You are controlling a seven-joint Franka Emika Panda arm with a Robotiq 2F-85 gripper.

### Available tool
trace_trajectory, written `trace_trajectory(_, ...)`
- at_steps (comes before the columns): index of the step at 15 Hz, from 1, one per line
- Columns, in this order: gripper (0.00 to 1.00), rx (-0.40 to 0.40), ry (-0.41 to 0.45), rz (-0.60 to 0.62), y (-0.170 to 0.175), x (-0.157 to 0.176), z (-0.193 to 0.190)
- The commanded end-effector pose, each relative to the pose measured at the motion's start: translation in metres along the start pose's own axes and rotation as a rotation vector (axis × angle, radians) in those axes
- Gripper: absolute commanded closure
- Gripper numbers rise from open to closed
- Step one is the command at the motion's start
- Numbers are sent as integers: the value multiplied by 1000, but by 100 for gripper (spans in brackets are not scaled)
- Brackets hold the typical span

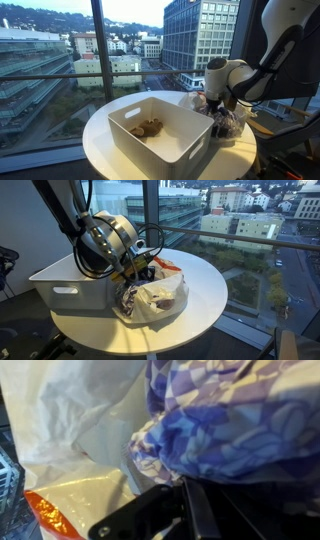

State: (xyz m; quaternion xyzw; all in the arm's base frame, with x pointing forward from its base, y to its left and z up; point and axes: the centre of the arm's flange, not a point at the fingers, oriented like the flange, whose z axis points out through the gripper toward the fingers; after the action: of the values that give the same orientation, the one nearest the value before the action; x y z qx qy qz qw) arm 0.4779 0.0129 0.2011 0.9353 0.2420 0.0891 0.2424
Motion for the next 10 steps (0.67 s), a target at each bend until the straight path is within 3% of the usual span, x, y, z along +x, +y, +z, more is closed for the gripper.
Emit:
trace_trajectory(1, 93, -29, 31, -37, 4, 11, 17)
trace_trajectory(10, 92, 27, 13, 30, -15, -2, 30)
